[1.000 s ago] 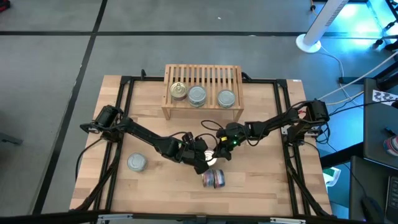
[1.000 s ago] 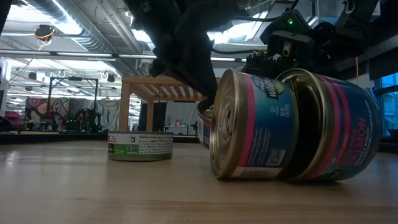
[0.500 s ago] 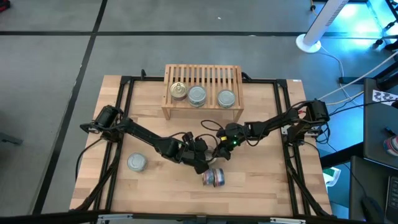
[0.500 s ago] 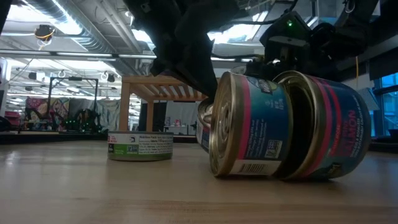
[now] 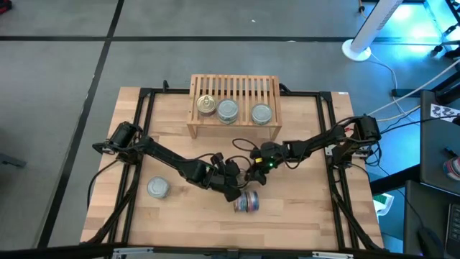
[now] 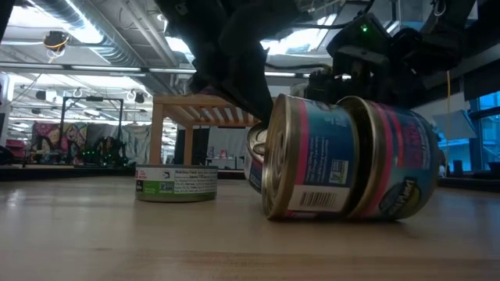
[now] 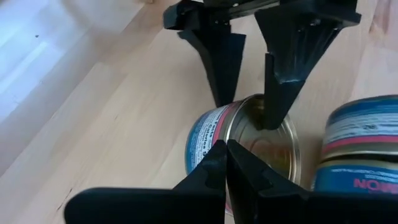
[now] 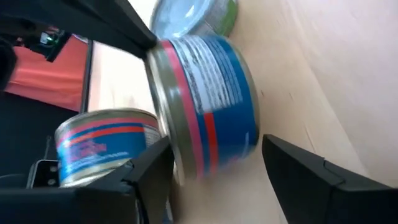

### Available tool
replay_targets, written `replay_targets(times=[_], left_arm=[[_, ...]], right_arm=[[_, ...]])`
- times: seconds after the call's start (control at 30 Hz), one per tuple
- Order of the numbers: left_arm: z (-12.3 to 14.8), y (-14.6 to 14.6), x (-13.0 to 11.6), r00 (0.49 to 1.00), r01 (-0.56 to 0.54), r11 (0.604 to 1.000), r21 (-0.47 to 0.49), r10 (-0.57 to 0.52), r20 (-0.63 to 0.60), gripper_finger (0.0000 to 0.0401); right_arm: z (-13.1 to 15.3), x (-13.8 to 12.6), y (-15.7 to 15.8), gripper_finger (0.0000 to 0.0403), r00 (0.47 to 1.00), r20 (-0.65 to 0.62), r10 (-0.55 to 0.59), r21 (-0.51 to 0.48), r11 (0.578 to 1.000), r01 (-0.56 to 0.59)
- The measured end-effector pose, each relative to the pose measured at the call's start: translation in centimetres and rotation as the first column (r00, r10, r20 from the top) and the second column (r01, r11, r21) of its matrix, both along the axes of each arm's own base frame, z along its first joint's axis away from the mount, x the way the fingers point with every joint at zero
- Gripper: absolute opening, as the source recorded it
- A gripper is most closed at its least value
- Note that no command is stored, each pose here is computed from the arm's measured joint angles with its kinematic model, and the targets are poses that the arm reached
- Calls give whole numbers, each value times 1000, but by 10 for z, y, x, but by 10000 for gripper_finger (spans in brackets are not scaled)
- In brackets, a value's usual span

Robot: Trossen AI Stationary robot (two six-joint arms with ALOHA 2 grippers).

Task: Stack canned seafood by type on shelf
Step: Stack the blue-pink tuna can on top of the other blue-pink tuna can on the shelf

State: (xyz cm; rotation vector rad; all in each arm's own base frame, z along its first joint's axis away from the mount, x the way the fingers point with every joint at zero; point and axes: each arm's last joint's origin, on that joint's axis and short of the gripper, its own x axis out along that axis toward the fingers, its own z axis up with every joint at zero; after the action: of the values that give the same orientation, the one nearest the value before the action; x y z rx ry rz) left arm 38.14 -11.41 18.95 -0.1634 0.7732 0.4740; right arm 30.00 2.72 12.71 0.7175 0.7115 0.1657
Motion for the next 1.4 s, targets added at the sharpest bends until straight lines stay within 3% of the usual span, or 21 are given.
replay_targets(times=[0.57, 1.17, 1.4], left_arm=[[3, -1, 3, 999, 45, 998, 41, -46, 22, 0], [3, 0, 4, 999, 38, 997, 65, -39, 24, 0], [4, 0, 4, 999, 32, 997, 74, -34, 27, 0]], right_arm=[[2, 1, 1, 243, 992, 79, 97, -102, 991, -89], [5, 3, 1, 243, 981, 132, 142, -116, 985, -127], [5, 3, 1, 200, 983, 130, 126, -121, 986, -110]])
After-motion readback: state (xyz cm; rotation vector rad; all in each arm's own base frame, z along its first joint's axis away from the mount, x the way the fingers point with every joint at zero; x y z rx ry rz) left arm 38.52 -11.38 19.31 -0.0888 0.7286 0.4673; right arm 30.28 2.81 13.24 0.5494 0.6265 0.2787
